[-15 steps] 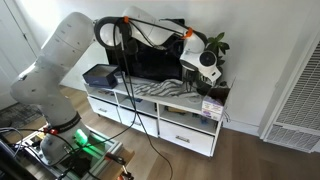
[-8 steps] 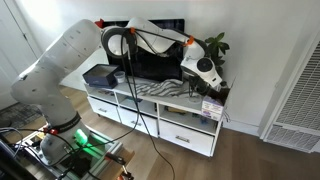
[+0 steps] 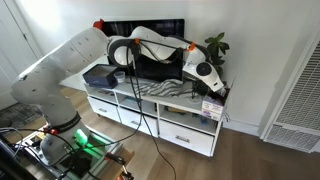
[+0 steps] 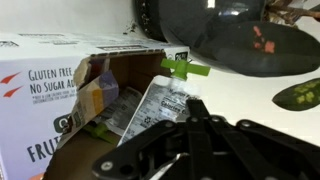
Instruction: Put the sachet in the white box.
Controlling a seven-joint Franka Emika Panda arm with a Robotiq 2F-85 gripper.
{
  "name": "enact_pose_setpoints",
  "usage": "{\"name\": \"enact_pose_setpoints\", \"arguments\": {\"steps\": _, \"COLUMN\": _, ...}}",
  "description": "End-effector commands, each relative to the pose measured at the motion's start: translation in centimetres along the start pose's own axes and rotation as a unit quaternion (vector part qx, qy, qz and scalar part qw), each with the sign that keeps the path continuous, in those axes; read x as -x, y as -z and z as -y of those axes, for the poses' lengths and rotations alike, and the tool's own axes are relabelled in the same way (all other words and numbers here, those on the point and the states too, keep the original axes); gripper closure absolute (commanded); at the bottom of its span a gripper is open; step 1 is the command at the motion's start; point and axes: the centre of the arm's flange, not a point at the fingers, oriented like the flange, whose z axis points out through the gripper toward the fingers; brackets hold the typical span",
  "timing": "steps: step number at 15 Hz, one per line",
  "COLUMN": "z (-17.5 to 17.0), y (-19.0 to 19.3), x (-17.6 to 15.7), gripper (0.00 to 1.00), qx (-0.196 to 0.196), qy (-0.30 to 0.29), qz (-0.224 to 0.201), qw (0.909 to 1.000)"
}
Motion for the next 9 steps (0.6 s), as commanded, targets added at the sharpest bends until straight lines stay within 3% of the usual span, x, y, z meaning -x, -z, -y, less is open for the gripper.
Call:
{"name": "enact_pose_setpoints", "arguments": {"steps": 1, "z": 0.2, "y": -2.3, "x": -1.3, "gripper": 1.0, "qx": -0.003, "qy": -0.025, "qz": -0.024, "qw": 0.9994}}
{"name": "enact_pose_setpoints", "arguments": {"steps": 4, "z": -0.5, "y": -3.0, "x": -1.3, "gripper": 1.0, "qx": 0.008, "qy": -0.036, "qz": -0.027, "qw": 0.9989}}
{"name": "enact_pose_setpoints", "arguments": {"steps": 5, "z": -0.7, "y": -3.2, "x": -1.1, "gripper": 0.82, "qx": 0.013, "qy": -0.041, "qz": -0.023, "qw": 0.9988}}
{"name": "enact_pose_setpoints", "arguments": {"steps": 9, "z": -1.1, "y": -2.2, "x": 0.0, "gripper": 0.54, "qx": 0.03, "qy": -0.041, "qz": -0.012, "qw": 0.9986}}
